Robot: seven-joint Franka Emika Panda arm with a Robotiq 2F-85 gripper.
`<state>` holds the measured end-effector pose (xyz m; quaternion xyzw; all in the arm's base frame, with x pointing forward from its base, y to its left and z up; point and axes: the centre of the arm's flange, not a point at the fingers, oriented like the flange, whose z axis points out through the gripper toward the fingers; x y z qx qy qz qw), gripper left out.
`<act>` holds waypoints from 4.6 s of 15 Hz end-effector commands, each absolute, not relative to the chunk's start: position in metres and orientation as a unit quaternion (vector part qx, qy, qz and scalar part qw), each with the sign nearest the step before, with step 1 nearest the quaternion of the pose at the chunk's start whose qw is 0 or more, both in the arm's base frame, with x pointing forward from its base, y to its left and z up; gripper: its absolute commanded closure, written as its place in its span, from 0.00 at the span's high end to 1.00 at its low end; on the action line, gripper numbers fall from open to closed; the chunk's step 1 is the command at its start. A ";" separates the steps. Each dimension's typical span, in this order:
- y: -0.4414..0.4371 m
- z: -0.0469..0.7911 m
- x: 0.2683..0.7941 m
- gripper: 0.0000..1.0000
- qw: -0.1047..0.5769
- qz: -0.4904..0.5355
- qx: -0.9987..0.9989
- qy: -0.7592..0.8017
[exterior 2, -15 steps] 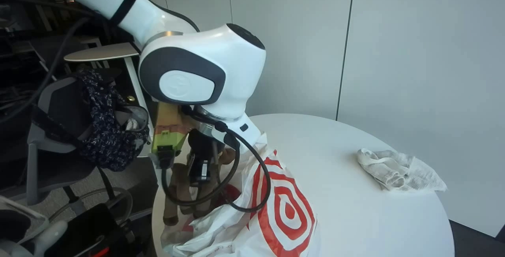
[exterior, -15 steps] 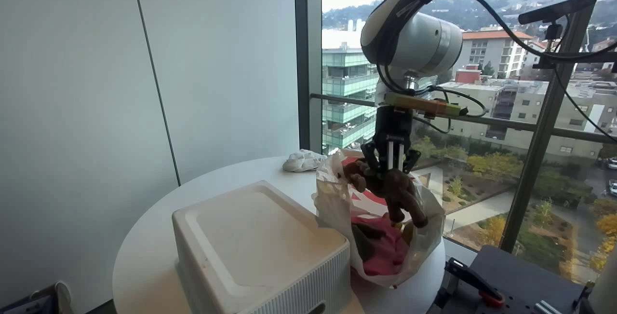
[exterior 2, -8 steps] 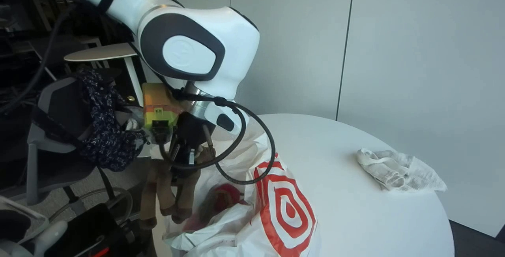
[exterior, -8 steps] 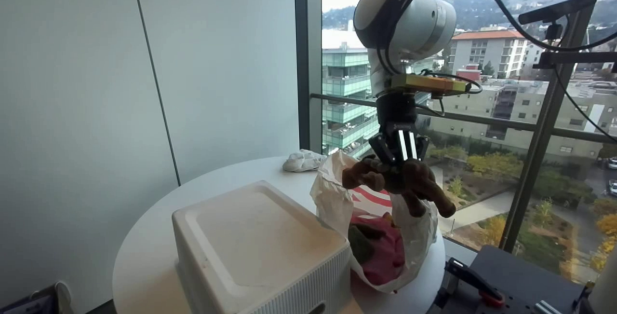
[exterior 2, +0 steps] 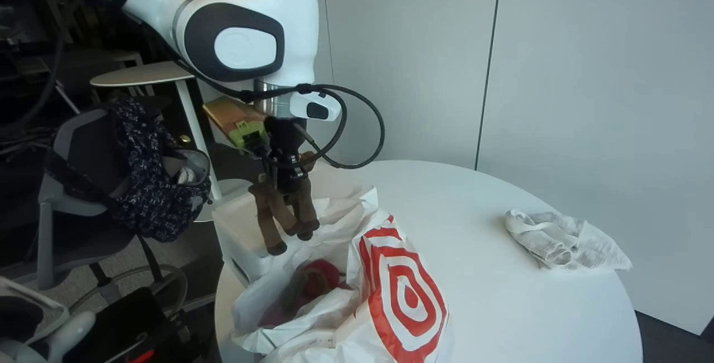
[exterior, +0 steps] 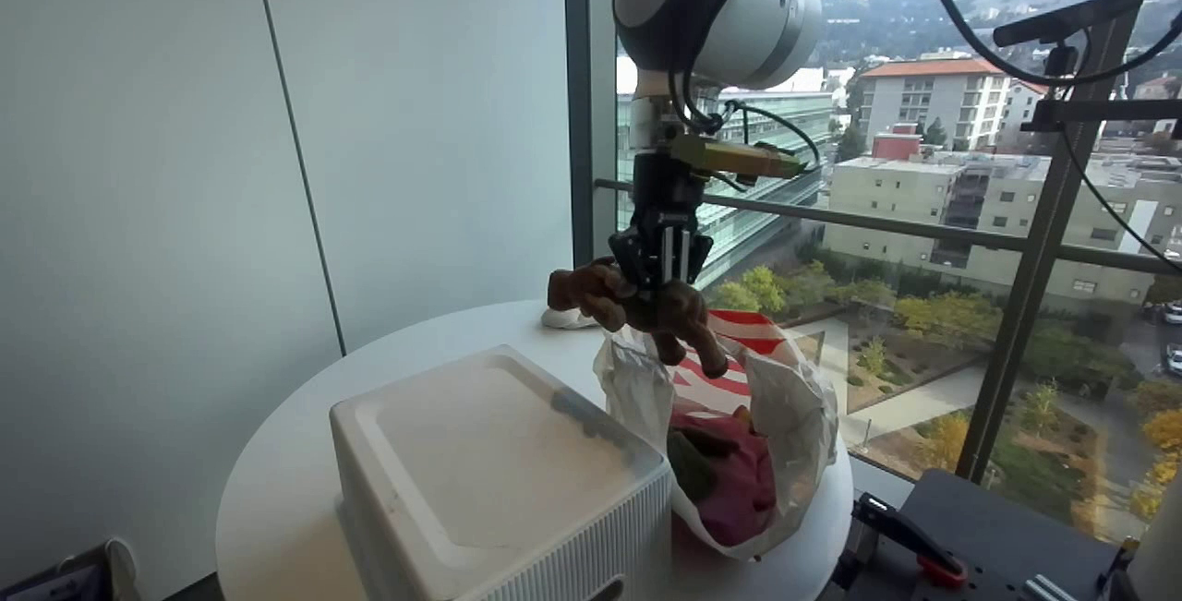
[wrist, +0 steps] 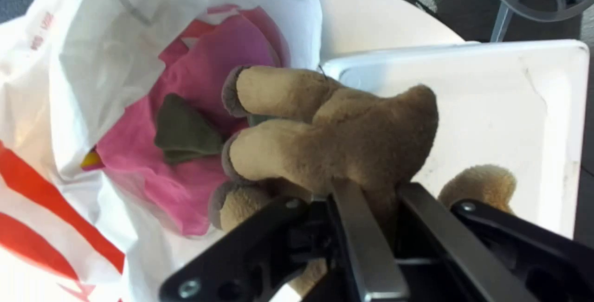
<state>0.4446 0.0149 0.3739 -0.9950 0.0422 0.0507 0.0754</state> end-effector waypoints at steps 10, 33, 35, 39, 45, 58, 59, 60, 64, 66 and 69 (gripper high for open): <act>0.121 0.327 0.596 0.11 0.008 -0.157 -0.985 -0.071; -0.030 0.372 0.506 1.00 0.041 -0.031 -0.983 0.179; -0.052 0.365 0.477 1.00 0.040 0.005 -0.975 0.220; -0.056 0.331 0.433 1.00 0.077 0.095 -0.967 0.225; -0.040 0.237 0.418 1.00 0.050 0.148 -0.965 0.211; -0.014 0.136 0.450 0.75 -0.021 0.001 -0.979 0.202; -0.013 0.136 0.450 0.68 -0.023 -0.004 -0.979 0.201; -0.011 0.141 0.447 0.58 -0.029 -0.012 -0.979 0.202; -0.009 0.166 0.440 0.30 -0.047 -0.010 -0.976 0.211; -0.010 0.176 0.437 0.19 -0.057 0.002 -0.975 0.215; -0.014 0.193 0.431 0.12 -0.086 0.037 -0.969 0.227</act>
